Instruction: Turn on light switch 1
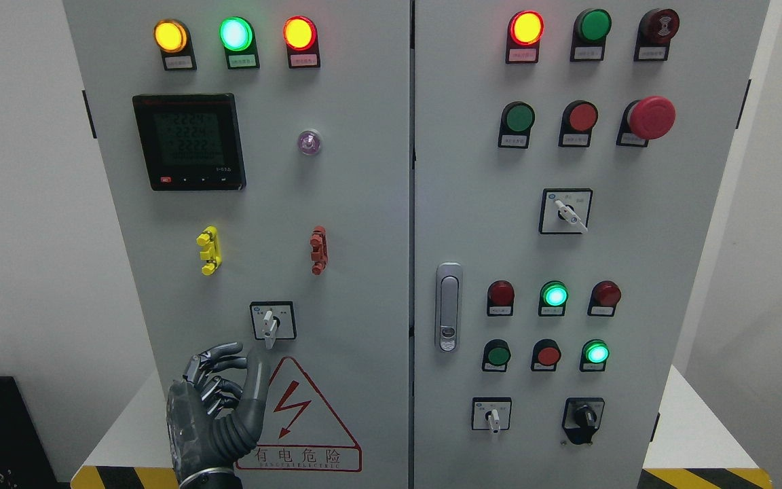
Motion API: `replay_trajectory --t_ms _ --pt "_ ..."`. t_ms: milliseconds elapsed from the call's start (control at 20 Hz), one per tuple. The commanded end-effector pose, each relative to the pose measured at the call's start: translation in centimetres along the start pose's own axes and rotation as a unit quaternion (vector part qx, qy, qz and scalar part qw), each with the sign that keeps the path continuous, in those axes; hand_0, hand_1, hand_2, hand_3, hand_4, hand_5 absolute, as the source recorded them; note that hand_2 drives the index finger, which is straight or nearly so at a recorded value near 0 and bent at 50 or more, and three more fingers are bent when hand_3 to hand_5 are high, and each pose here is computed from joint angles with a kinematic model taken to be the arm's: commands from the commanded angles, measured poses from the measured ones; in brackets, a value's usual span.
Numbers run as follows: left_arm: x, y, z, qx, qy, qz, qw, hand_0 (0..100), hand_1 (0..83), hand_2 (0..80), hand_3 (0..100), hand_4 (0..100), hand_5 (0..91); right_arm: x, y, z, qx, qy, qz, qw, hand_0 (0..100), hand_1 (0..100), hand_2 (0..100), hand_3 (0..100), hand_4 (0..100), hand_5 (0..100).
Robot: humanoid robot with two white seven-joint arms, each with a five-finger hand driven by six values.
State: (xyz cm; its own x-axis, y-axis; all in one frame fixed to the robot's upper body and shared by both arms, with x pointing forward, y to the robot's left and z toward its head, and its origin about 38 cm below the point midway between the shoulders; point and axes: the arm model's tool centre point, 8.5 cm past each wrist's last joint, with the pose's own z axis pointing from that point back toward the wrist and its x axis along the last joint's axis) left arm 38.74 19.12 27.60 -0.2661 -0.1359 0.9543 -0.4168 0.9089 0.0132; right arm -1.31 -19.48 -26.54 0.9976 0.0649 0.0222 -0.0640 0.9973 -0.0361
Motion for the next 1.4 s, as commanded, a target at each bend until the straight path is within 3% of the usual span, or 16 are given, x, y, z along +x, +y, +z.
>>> replay_trajectory --t_ms 0,1353 --pt "0.17 -0.55 -0.25 -0.005 0.0 -0.003 1.0 31 62.9 39.8 58 82 75.1 -0.03 0.0 0.0 0.0 0.001 -0.012 1.0 0 0 0 0 0 0" --pt "-0.01 -0.51 -1.1 -0.002 0.024 -0.025 0.999 32 63.4 45.7 62 85 78.0 -0.03 0.0 0.0 0.0 0.001 -0.012 1.0 0 0 0 0 0 0"
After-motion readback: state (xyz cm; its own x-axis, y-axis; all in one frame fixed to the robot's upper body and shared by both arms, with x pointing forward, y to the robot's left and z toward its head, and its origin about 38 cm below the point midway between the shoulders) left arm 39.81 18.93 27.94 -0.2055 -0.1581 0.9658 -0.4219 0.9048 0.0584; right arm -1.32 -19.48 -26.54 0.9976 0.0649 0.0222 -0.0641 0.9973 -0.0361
